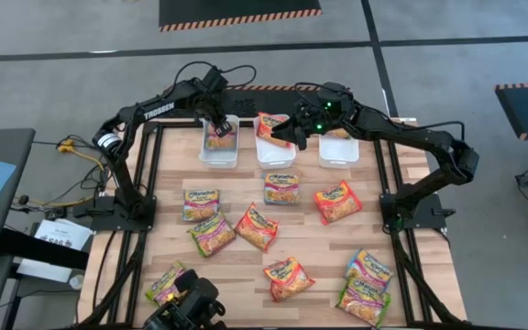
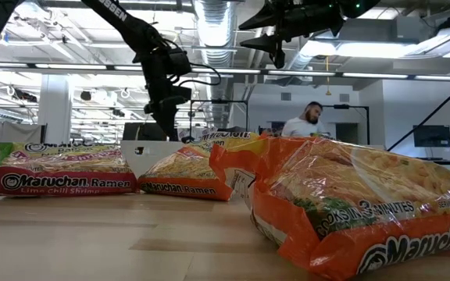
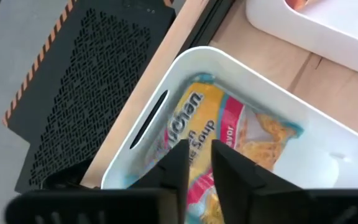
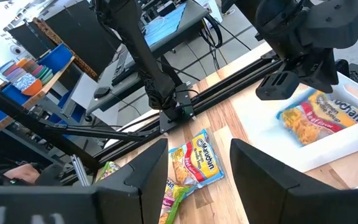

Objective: Sort Maruchan noodles
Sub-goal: Adjust the blue noodle pack in the left white bin

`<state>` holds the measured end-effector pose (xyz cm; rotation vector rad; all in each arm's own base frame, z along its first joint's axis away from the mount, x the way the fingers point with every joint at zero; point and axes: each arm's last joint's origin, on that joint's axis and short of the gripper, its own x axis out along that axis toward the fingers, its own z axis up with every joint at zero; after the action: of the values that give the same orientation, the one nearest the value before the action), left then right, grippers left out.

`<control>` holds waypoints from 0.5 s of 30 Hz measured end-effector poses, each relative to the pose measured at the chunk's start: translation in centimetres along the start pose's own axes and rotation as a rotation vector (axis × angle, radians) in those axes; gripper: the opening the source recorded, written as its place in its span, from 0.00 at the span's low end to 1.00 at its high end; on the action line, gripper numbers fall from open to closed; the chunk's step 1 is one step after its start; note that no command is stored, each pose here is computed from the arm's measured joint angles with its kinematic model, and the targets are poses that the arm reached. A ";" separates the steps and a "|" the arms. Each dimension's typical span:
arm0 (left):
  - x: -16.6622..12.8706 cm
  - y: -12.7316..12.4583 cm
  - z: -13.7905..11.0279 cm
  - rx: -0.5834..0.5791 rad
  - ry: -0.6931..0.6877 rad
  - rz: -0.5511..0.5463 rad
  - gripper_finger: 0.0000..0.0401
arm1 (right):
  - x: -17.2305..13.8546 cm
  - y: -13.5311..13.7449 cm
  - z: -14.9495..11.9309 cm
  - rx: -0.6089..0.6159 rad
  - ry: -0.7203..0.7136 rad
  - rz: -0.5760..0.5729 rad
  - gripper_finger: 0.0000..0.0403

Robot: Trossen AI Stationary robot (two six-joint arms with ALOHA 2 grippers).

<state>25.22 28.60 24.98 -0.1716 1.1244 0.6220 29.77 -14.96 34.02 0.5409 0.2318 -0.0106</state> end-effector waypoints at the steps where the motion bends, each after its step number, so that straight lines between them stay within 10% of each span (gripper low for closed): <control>1: 0.0 0.0 0.0 0.000 0.000 0.000 0.18 | 0.0 0.0 0.0 0.000 0.000 0.000 0.49; 8: -0.4 -0.2 -0.5 -0.037 0.077 -0.025 0.26 | 0.0 0.0 0.0 0.000 0.001 0.001 0.49; 15: -1.2 -1.1 -1.6 -0.035 0.176 -0.275 0.25 | 0.4 0.7 -0.3 -0.005 0.014 0.022 0.49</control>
<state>24.20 26.59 25.17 -0.4101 1.2328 0.3869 30.16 -14.17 34.01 0.5385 0.2396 0.0154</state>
